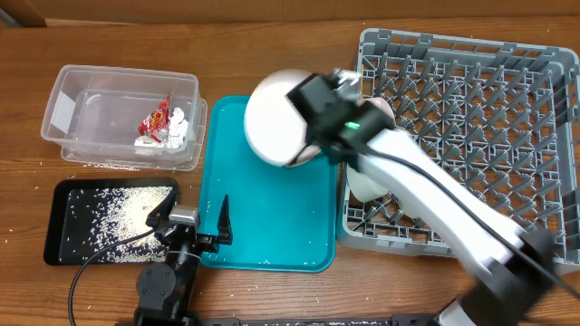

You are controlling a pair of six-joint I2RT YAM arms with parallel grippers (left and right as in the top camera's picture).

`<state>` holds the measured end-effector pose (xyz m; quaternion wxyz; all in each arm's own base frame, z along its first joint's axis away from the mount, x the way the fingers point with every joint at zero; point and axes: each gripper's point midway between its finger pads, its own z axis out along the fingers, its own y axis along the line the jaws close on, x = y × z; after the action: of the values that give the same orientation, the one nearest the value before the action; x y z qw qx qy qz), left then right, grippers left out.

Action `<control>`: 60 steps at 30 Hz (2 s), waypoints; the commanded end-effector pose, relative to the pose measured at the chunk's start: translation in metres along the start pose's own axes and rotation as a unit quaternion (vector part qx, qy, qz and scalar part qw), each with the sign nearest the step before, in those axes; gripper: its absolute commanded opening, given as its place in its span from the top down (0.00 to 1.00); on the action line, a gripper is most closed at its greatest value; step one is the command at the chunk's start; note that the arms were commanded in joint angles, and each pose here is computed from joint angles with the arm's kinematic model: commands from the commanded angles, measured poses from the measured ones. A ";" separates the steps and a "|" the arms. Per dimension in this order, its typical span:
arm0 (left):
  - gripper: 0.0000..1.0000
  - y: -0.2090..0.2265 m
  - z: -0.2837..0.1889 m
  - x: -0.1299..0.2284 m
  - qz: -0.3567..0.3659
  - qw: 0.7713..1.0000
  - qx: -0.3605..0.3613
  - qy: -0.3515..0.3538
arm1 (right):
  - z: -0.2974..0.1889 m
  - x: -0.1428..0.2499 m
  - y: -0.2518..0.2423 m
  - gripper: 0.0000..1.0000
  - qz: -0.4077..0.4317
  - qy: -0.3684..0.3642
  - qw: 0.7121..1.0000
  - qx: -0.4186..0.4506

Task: Sort waste into correct bins and load items into the dishwasher
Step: 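Lift the white plate and stand it upright in the rack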

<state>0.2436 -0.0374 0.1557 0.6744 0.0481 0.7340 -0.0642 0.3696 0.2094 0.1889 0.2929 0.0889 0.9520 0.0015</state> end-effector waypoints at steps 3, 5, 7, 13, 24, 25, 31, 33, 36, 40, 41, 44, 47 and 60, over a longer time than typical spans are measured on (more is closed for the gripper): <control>0.00 0.003 0.000 0.001 -0.009 1.000 -0.007 0.000 | -0.108 -0.100 -0.106 0.96 -0.024 -0.262 0.935 0.239; 0.00 0.003 0.000 0.001 -0.009 1.000 -0.007 0.000 | -0.130 -0.112 -0.128 0.96 -0.045 -0.297 0.898 0.322; 0.00 0.003 0.000 0.001 -0.009 1.000 -0.007 0.001 | -0.146 -0.121 -0.149 0.96 -0.057 -0.315 0.861 0.395; 0.00 0.003 0.000 0.001 -0.009 1.000 -0.007 0.000 | -0.122 -0.130 -0.184 0.96 -0.091 -0.252 0.849 0.455; 0.00 0.003 0.000 0.001 -0.009 1.000 -0.007 0.001 | -0.028 -0.102 -0.202 0.96 -0.151 -0.094 0.886 0.428; 0.00 0.003 0.000 0.001 -0.009 1.000 -0.007 0.000 | -0.023 -0.099 -0.201 0.96 -0.156 -0.086 0.886 0.428; 0.00 0.003 0.000 0.001 -0.009 1.000 -0.007 0.000 | -0.014 -0.089 -0.199 0.96 -0.172 -0.058 0.891 0.416; 0.00 0.003 0.000 0.001 -0.009 1.000 -0.007 0.000 | -0.015 -0.086 -0.200 0.96 -0.179 -0.049 0.889 0.418; 0.00 0.003 0.000 0.001 -0.009 1.000 -0.007 0.000 | -0.017 -0.083 -0.203 0.96 -0.189 -0.038 0.885 0.424; 0.00 0.003 0.000 0.001 -0.009 1.000 -0.007 0.000 | -0.021 -0.081 -0.209 0.96 -0.166 -0.046 0.884 0.436; 0.00 0.003 0.000 0.001 -0.009 1.000 -0.007 0.000 | -0.022 -0.081 -0.214 0.96 -0.157 -0.047 0.883 0.440; 0.00 0.003 0.000 0.001 -0.009 1.000 -0.007 0.000 | -0.020 -0.076 -0.215 0.96 -0.156 -0.032 0.887 0.434; 0.00 0.003 0.000 0.001 -0.009 1.000 -0.007 0.000 | -0.013 -0.064 -0.212 0.96 -0.155 -0.003 0.900 0.407; 0.00 0.003 0.000 0.001 -0.009 1.000 -0.007 0.001 | -0.007 -0.039 -0.206 0.65 -0.107 0.034 0.922 0.372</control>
<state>0.2436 -0.0375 0.1556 0.6743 0.0482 0.7341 -0.0643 0.3634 -0.0040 0.2043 0.1965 0.0744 0.8938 -0.3963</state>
